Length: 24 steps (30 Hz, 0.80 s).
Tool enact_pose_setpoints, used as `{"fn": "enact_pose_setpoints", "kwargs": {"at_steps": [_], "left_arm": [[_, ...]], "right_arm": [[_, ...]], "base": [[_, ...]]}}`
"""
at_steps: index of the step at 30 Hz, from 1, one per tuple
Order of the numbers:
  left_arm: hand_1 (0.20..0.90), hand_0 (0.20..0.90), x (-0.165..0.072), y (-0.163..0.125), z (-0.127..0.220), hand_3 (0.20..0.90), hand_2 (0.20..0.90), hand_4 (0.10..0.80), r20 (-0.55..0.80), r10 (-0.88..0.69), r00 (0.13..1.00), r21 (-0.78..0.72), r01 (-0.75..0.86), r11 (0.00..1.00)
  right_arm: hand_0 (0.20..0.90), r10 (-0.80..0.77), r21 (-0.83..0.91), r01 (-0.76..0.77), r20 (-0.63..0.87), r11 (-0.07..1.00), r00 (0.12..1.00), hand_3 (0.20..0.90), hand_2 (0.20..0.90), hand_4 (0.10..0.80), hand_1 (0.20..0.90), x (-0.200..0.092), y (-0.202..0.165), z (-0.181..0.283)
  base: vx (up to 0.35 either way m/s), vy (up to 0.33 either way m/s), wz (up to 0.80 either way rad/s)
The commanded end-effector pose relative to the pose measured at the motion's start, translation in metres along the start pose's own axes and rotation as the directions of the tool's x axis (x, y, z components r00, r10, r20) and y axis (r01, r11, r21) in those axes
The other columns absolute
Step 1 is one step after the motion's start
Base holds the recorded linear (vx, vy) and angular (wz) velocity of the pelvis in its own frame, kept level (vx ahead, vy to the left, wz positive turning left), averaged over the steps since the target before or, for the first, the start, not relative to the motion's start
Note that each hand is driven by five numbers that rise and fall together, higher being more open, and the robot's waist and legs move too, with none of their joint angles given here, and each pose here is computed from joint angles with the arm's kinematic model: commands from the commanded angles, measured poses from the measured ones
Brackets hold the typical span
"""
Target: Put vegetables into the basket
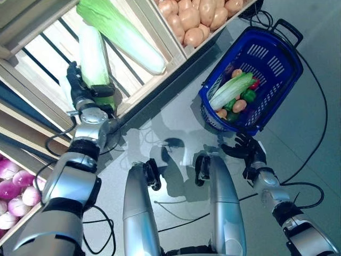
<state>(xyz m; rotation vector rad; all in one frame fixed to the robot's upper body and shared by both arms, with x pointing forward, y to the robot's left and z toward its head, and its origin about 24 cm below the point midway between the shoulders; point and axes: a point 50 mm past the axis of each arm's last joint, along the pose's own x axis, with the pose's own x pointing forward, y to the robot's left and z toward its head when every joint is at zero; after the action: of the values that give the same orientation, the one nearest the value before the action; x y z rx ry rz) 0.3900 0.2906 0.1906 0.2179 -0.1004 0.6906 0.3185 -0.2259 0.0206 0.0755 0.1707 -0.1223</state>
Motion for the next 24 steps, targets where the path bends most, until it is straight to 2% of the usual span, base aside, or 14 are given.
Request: {"fn": "enact_pose_setpoints", "kwargs": {"at_steps": [1, 8, 12, 13, 14, 24], "left_arm": [[0.9, 0.9, 0.008, 0.009, -0.001, 0.9, 0.9, 0.8, -0.063, -0.041, 0.997, 0.003, 0.042, 0.999], [0.9, 0.9, 0.006, 0.024, -0.037, 0.9, 0.9, 0.8, -0.249, 0.003, 0.969, 0.078, 0.017, 0.997], [0.9, 0.9, 0.0, 0.023, -0.054, 0.9, 0.9, 0.8, -0.334, -0.033, 0.942, 0.115, 0.076, 0.99], [0.702, 0.702, -0.002, 0.023, -0.059, 0.702, 0.702, 0.668, -0.338, -0.039, 0.94, 0.121, 0.085, 0.989], [0.3, 0.3, -0.002, 0.023, -0.059, 0.3, 0.3, 0.4, -0.334, -0.041, 0.942, 0.117, 0.085, 0.989], [0.3, 0.3, -0.003, 0.03, -0.061, 0.3, 0.3, 0.4, -0.278, -0.001, 0.961, 0.035, 0.011, 0.999]], "right_arm": [[0.9, -0.025, 0.037, 0.023, 0.067, 0.999, 0.997, 0.9, 0.9, 0.8, 0.9, -0.004, -0.014, 0.01], [0.9, -0.047, 0.063, 0.041, 0.097, 0.997, 0.994, 0.9, 0.9, 0.8, 0.9, -0.003, -0.015, 0.018], [0.9, -0.057, 0.067, 0.05, 0.105, 0.996, 0.993, 0.9, 0.9, 0.8, 0.9, -0.002, -0.016, 0.021], [0.9, -0.058, 0.07, 0.051, 0.109, 0.996, 0.992, 0.9, 0.9, 0.8, 0.9, -0.002, -0.016, 0.022], [0.9, -0.059, 0.07, 0.051, 0.11, 0.996, 0.992, 0.9, 0.9, 0.8, 0.9, -0.002, -0.016, 0.023], [0.9, -0.041, 0.049, 0.036, 0.12, 0.998, 0.992, 0.9, 0.9, 0.8, 0.9, -0.005, -0.021, 0.019]], "base": [[-0.005, 0.032, -0.01], [-0.01, 0.004, 0.02], [-0.008, -0.006, 0.01], [-0.009, -0.006, -0.04], [-0.005, -0.001, -0.09], [0.002, 0.005, -0.01]]}}
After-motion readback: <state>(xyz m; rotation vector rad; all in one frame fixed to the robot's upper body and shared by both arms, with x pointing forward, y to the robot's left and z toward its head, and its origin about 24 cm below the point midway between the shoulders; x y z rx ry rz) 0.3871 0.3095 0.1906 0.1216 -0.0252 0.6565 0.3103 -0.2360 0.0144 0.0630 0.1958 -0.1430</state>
